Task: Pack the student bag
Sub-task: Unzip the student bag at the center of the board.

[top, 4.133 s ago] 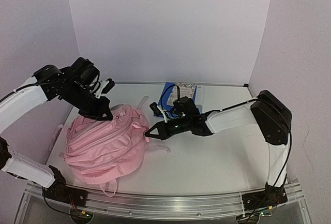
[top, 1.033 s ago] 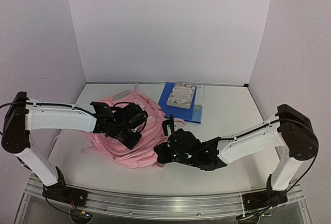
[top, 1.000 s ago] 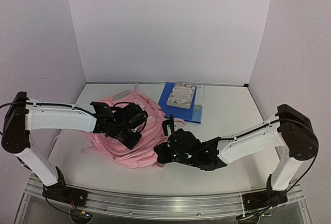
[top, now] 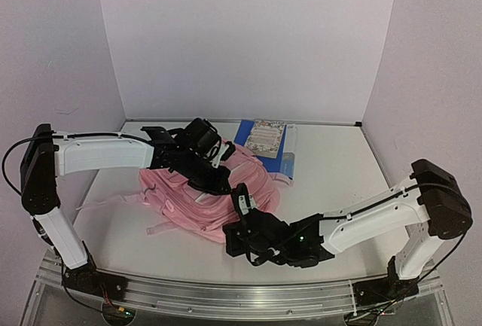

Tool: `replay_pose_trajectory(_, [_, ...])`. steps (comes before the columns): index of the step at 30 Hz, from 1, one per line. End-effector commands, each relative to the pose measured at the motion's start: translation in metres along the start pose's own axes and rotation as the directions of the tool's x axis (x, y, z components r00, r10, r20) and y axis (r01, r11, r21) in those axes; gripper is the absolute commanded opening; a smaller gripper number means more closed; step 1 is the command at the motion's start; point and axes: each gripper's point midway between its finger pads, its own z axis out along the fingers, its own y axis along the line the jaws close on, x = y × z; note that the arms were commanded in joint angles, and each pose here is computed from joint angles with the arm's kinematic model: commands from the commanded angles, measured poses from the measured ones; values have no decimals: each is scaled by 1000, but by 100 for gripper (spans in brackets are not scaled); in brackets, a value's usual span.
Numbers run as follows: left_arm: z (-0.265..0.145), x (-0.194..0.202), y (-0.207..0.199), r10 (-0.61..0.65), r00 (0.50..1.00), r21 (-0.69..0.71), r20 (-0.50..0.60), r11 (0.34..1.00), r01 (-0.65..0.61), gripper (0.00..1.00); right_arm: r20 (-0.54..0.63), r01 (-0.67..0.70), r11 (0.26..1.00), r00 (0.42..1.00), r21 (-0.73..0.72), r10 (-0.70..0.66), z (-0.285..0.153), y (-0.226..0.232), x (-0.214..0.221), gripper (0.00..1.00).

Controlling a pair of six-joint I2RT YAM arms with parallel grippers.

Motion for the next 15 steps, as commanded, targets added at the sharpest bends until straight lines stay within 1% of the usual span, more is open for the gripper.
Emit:
replay_pose_trajectory(1, [-43,-93,-56,0,952,204,306,977,-66,0,79,-43,966,995,-255,65,-12,86,-29,0])
replay_pose_trajectory(10, [-52,-111,-41,-40,938,204,345,978,-34,0,70,24,952,998,-306,-2,-1,119,-10,0])
replay_pose_trajectory(15, [-57,-124,-38,-49,928,214,369,976,-33,0,63,48,946,998,-320,-29,7,130,-1,0])
